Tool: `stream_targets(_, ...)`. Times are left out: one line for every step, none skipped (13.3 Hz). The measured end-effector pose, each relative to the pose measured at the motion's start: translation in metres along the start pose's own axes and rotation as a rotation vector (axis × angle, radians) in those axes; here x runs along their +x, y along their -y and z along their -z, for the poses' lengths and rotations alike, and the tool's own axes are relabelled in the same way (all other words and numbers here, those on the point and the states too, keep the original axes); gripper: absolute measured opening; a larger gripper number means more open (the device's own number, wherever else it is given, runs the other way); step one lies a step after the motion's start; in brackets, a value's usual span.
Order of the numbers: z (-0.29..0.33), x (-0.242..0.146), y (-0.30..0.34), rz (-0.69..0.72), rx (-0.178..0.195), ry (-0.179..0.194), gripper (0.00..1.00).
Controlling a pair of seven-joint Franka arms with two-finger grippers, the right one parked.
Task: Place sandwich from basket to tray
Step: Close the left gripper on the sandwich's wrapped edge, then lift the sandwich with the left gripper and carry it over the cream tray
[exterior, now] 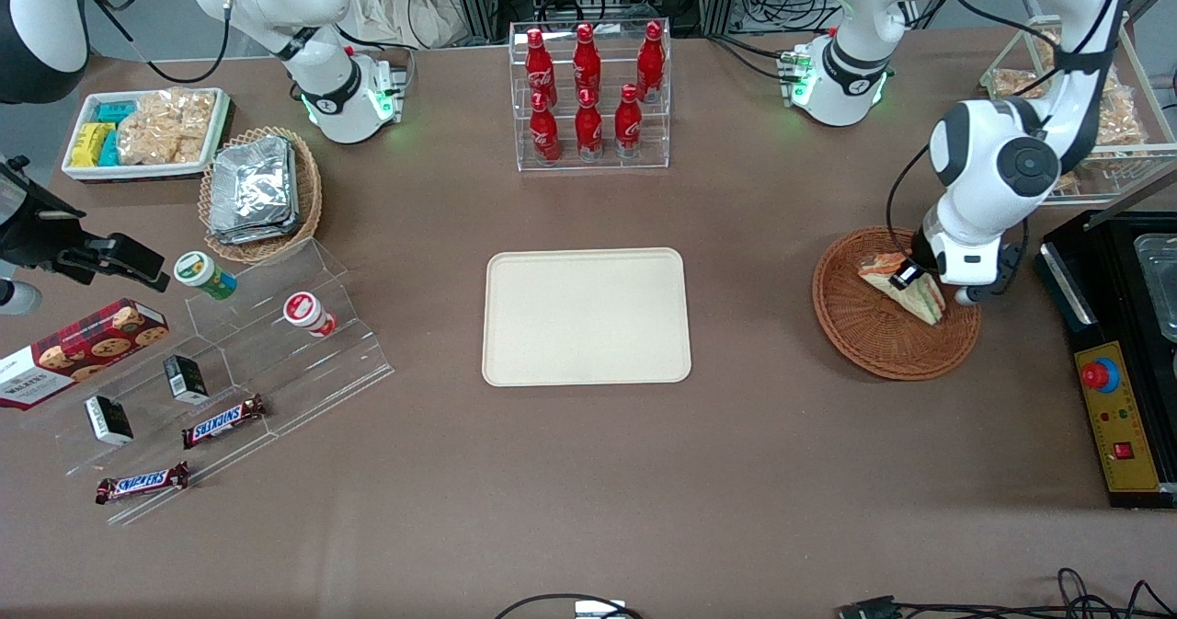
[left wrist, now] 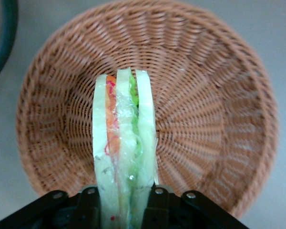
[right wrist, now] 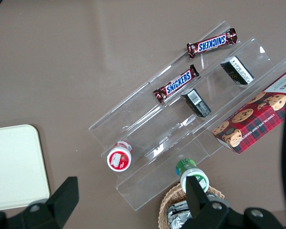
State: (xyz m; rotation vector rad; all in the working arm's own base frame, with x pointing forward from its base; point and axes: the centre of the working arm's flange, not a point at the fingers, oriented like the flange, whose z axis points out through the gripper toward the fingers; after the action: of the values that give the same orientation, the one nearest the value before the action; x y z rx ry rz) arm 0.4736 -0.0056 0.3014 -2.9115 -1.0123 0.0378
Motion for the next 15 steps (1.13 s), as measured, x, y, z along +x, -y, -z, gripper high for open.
stream_targets(0.023,0.005,-0.006,-0.047,0.013,0.007,0.2)
stream_targets(0.046,0.009,-0.012,-0.098,0.022,0.011,0.2)
stream_targets(0.068,0.011,-0.021,-0.151,0.025,0.009,0.2)
stream_targets(0.09,0.012,-0.032,-0.208,0.021,-0.002,0.2)
stream_targets(0.111,0.011,-0.046,-0.266,0.014,-0.017,0.2)
stream_targets(0.128,0.006,-0.059,-0.32,0.008,-0.03,0.2)
stream_targets(0.143,0.0,-0.072,-0.372,0.004,-0.042,0.2)
stream_targets(0.152,-0.009,-0.084,-0.431,0.001,-0.052,0.2)
stream_targets(0.157,-0.02,-0.097,-0.494,-0.002,-0.061,0.2)
stream_targets(0.16,-0.033,-0.11,-0.559,-0.003,-0.067,0.2)
stream_targets(0.16,-0.048,-0.122,-0.612,-0.002,-0.069,0.2)
stream_targets(0.158,-0.063,-0.135,-0.657,0.0,-0.069,0.2)
stream_targets(0.157,-0.077,-0.147,-0.695,0.001,-0.067,0.2)
stream_targets(0.154,-0.092,-0.159,-0.731,0.001,-0.062,0.2)
stream_targets(0.151,-0.107,-0.172,-0.768,0.0,-0.057,0.2)
